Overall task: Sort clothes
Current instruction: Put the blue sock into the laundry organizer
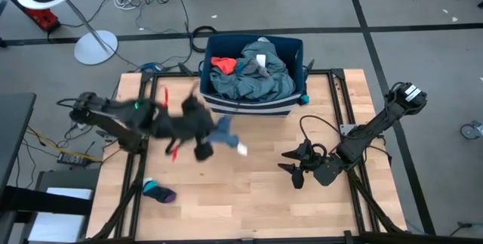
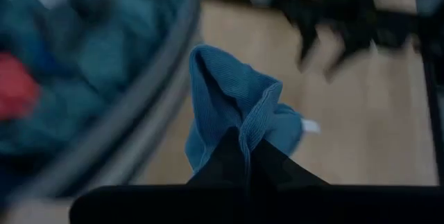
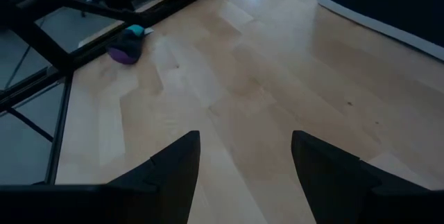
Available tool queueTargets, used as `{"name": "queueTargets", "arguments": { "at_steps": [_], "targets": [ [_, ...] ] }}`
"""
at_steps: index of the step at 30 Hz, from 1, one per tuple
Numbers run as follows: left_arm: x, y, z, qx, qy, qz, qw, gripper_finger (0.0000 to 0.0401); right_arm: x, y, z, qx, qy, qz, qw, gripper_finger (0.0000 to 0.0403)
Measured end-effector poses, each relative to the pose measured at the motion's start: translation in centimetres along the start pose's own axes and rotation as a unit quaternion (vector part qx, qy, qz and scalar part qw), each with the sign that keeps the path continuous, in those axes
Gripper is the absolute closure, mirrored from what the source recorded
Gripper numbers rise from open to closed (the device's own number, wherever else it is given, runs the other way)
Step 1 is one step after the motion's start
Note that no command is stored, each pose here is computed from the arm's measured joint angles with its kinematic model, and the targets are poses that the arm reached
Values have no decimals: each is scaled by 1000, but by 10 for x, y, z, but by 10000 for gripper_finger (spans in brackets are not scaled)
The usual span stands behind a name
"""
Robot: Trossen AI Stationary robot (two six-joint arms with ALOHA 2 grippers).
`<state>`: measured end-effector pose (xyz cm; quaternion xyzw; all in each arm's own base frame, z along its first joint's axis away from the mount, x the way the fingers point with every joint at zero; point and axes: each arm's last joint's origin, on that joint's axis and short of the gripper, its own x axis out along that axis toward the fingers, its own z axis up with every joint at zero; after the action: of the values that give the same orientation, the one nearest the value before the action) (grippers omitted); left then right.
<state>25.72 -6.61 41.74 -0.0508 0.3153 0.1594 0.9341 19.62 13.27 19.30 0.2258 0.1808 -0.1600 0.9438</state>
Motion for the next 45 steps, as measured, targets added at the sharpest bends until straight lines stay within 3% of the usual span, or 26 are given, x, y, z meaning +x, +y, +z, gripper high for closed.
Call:
{"name": "queueTargets", "arguments": {
  "at_steps": [7,13,20,25,33,39,45],
  "targets": [
    [-18,64,60,-28,-115,63,991,401,0,0,0,-8,0,0,1000,174],
    [-16,115,84,-55,-168,90,980,401,0,0,0,-12,0,-1,1000,174],
    [29,159,87,-73,-115,84,987,401,2,-2,2,-13,-3,-7,1000,174],
    [74,172,83,-77,-61,70,993,392,2,-2,2,-16,-3,-7,1000,174],
    [134,190,53,-93,102,116,984,334,2,-2,2,-24,-2,-8,1000,174],
    [145,197,38,-127,175,116,969,277,2,-3,1,-28,0,-10,1000,174],
    [124,195,47,-118,131,113,978,269,2,-3,1,-29,1,-11,1000,174]
  ]
}}
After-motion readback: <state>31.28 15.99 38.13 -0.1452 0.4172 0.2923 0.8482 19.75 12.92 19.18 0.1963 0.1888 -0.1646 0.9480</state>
